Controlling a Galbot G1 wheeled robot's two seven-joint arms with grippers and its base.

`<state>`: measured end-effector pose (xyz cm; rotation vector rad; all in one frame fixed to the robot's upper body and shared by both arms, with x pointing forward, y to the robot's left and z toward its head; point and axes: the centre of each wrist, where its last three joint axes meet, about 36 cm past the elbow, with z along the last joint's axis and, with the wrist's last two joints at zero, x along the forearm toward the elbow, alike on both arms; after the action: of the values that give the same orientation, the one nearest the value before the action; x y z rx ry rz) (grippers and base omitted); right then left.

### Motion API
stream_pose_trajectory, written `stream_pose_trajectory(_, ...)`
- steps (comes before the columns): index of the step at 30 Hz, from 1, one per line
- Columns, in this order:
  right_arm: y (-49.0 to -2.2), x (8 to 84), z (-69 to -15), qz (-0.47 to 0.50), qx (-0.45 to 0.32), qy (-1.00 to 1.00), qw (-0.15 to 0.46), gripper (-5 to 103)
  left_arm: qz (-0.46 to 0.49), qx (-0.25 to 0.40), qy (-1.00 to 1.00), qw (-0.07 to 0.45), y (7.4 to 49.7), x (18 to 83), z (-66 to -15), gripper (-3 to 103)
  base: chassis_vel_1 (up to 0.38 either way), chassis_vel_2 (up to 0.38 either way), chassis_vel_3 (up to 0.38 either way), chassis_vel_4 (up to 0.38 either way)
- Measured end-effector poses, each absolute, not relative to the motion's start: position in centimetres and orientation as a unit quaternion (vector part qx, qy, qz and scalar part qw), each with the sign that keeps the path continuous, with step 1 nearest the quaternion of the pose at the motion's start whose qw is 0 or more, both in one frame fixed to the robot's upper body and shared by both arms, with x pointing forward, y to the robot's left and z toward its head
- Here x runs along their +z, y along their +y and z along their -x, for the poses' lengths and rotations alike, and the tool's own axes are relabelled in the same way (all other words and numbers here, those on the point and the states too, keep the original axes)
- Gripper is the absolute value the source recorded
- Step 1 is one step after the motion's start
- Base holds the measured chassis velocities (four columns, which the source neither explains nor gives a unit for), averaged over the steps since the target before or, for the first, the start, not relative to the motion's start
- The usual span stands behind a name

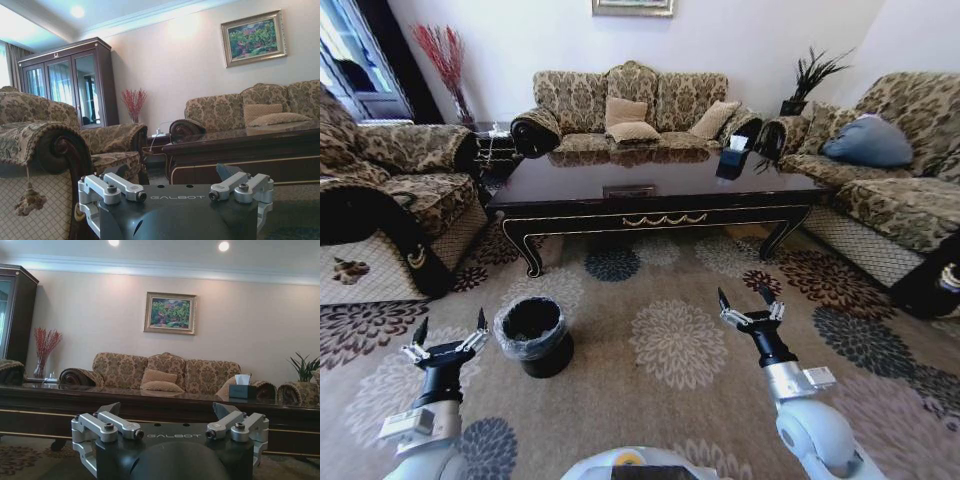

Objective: Move to the front of the table and pick up the trash from the floor, then place it into the trash bin.

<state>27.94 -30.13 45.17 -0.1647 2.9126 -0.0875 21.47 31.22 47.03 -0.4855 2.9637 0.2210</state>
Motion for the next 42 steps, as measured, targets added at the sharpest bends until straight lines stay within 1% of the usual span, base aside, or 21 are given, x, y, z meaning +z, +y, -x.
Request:
stream_pose_trajectory(8,-30.13,45.16,-27.96,0.056,-0.030,0.992,0.111,100,0.161,0.073,0.982,0.064,31.24,47.01,-21.48,100,0.110,-0.098,-0.100,0.113)
stream_pose_trajectory(15,-30.13,45.14,-27.96,0.056,-0.029,0.992,0.111,100,0.161,0.073,0.982,0.064,31.24,47.01,-21.48,100,0.251,-0.242,-0.255,0.259)
stream_pose_trajectory(42,-30.13,45.13,-27.97,0.055,-0.029,0.992,0.110,100,0.161,0.073,0.982,0.064,31.25,47.01,-21.48,100,0.349,-0.350,-0.349,0.344)
